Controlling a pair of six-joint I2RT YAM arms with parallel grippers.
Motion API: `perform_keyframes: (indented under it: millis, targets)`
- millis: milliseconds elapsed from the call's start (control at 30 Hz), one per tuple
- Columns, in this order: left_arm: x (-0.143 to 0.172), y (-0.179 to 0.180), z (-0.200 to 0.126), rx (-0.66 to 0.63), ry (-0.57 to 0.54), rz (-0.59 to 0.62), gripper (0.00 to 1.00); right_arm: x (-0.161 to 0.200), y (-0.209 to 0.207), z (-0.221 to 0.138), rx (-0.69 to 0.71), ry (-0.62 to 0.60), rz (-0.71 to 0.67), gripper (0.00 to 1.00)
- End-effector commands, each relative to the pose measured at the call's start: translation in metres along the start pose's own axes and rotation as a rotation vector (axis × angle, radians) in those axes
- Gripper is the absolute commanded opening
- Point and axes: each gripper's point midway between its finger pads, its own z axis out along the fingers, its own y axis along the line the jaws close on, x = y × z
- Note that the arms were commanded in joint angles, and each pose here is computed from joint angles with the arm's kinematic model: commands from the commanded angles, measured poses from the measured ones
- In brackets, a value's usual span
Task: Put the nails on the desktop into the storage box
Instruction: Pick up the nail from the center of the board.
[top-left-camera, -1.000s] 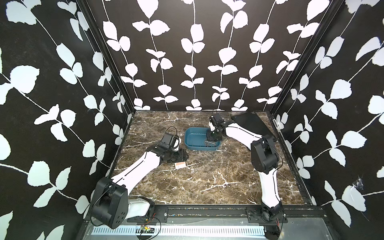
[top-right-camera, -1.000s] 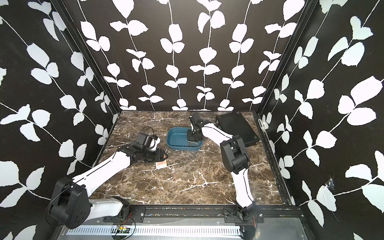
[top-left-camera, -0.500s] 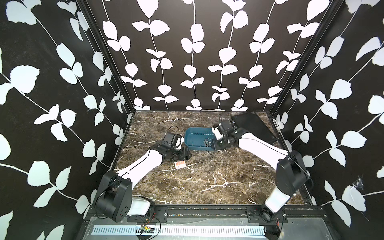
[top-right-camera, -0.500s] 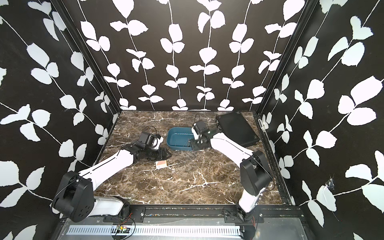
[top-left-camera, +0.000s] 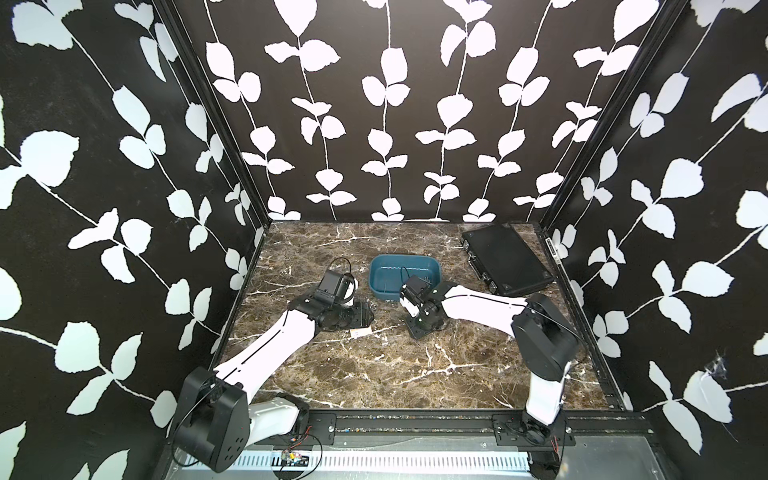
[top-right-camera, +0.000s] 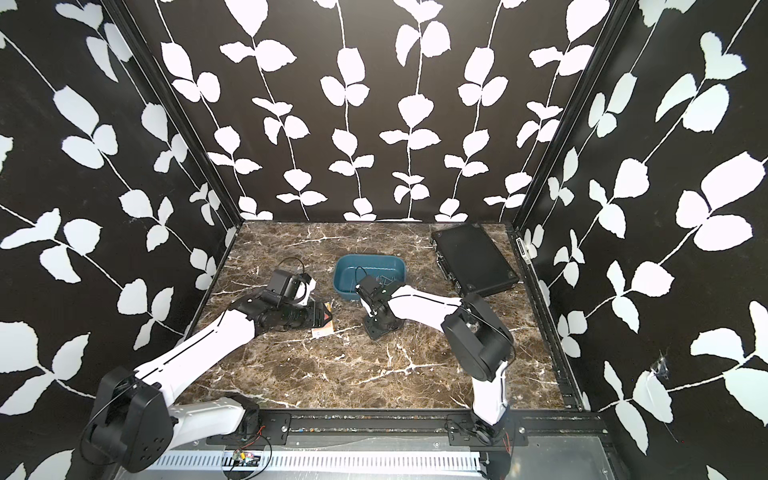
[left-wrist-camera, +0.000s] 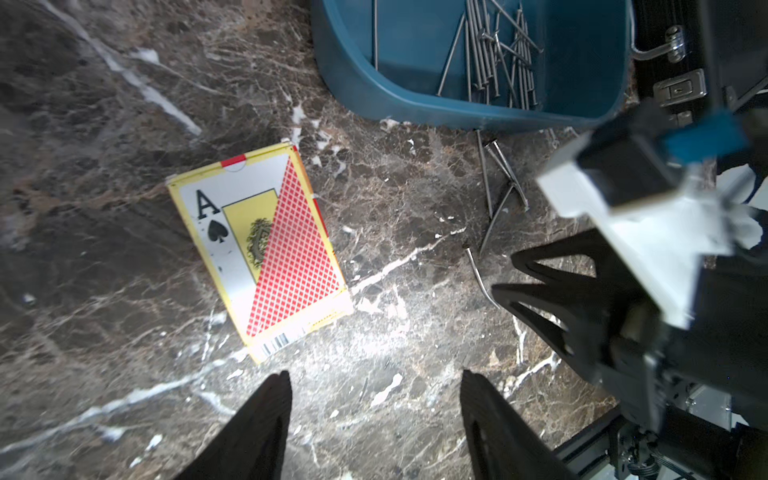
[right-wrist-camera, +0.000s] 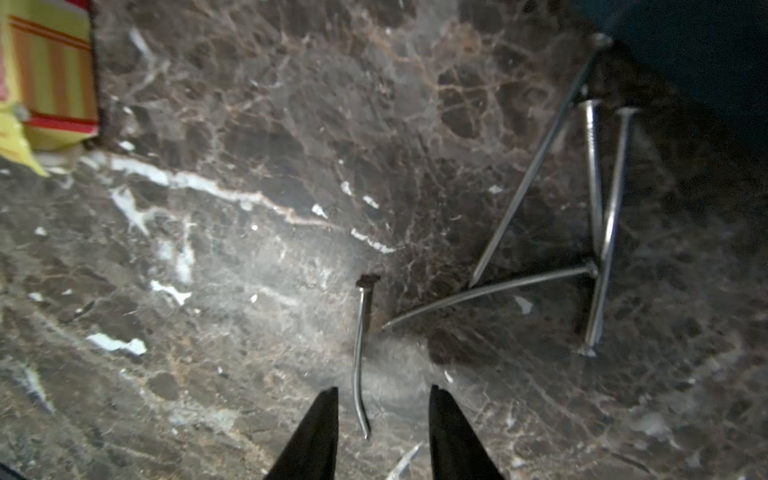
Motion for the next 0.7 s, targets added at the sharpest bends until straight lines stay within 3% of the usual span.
perform_keyframes:
  millis: [0, 400, 667]
  targets:
    - [0.012, 0.012, -0.008, -0.045, 0.008, -0.008, 0.67, -0.013, 0.0, -0.003, 0.032, -0.022, -0.034, 0.38]
    - [0.02, 0.019, -0.01, -0.057, -0.012, -0.052, 0.68, -0.008, 0.004, 0.017, 0.028, 0.034, -0.063, 0.35]
    - [0.019, 0.017, -0.009, -0.045, -0.005, -0.067, 0.68, -0.001, 0.002, 0.033, 0.14, 0.085, -0.15, 0.25]
